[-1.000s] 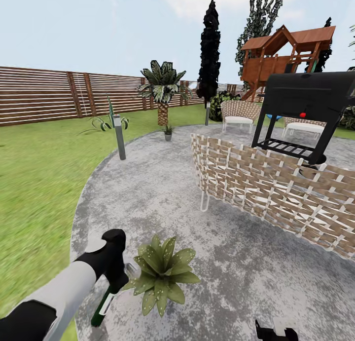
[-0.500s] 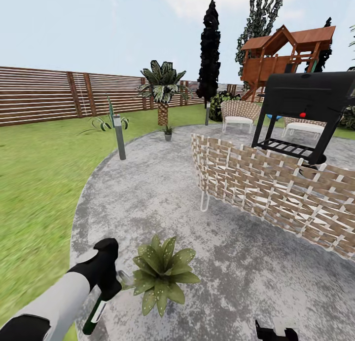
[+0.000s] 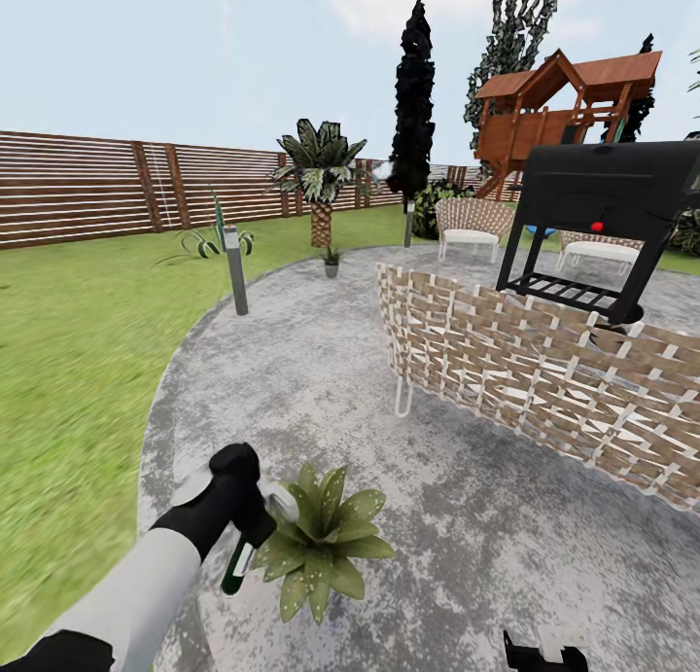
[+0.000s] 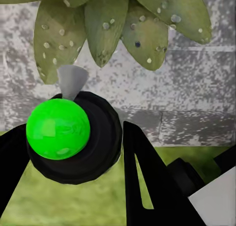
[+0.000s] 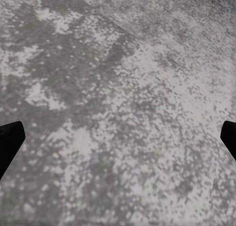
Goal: Pick up the pesticide atomizer in the garden and spray insectifuge to fully cover both potted plants in the garden.
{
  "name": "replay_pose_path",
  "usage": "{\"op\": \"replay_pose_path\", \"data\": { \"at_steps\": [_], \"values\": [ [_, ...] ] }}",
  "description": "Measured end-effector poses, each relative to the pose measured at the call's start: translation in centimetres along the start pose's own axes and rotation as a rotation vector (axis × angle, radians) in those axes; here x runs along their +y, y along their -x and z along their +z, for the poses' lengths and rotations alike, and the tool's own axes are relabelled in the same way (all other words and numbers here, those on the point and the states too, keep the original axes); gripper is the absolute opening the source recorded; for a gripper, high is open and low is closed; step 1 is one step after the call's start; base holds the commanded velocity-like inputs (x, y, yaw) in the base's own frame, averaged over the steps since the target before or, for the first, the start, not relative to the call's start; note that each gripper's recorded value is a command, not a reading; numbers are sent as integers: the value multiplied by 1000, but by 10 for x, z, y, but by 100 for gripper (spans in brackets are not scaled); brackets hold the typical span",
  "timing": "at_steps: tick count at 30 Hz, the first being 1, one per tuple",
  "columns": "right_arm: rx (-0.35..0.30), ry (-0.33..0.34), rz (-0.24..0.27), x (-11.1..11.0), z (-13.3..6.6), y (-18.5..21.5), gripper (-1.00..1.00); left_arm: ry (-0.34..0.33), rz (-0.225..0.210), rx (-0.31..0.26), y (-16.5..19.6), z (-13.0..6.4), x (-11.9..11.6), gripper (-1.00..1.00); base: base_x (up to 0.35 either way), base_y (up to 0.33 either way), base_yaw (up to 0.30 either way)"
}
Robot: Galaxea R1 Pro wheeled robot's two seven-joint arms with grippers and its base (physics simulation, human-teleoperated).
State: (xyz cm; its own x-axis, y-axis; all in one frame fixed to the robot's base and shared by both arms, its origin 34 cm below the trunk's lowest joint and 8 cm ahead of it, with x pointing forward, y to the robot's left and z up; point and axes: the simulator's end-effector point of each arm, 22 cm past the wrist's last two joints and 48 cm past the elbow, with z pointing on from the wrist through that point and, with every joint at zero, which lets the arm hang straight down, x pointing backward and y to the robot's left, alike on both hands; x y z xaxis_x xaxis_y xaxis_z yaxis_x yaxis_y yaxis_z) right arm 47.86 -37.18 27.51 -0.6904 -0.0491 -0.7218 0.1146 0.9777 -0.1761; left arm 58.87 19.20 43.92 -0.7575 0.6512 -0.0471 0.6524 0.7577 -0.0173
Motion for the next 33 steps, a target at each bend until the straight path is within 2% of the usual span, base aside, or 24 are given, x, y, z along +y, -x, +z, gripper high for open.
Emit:
{"op": "replay_pose_path", "data": {
  "at_steps": [9,14,16,18,19,20,26,28,30,33],
  "values": [
    [0,0,0,0,0,0,100,-34,9,51,-22,22,-17,-100,0,0,0],
    [0,-1,0,0,0,0,100,-100,38,14,6,4,-39,-100,0,0,0],
    [0,0,0,0,0,0,100,-97,59,4,17,-8,-36,-100,0,0,0],
    [0,0,0,0,0,0,100,-71,95,29,18,-14,-29,-100,0,0,0],
    [0,0,0,0,0,0,100,-56,104,88,0,-11,-18,-100,0,0,0],
    [-1,0,0,0,0,0,100,-50,95,128,-18,-6,-8,-100,0,0,0],
    [-1,0,0,0,0,1,100,-62,86,125,-17,-9,-7,-100,22,0,0],
    [-2,0,0,0,0,1,100,-105,93,125,-15,-10,-21,-100,269,0,0],
    [-1,0,0,0,0,1,100,-114,94,129,-16,-9,-24,-100,117,0,0],
    [-1,0,0,0,0,1,100,-95,116,154,-21,-5,-24,-100,17,0,0]
  ]
}}
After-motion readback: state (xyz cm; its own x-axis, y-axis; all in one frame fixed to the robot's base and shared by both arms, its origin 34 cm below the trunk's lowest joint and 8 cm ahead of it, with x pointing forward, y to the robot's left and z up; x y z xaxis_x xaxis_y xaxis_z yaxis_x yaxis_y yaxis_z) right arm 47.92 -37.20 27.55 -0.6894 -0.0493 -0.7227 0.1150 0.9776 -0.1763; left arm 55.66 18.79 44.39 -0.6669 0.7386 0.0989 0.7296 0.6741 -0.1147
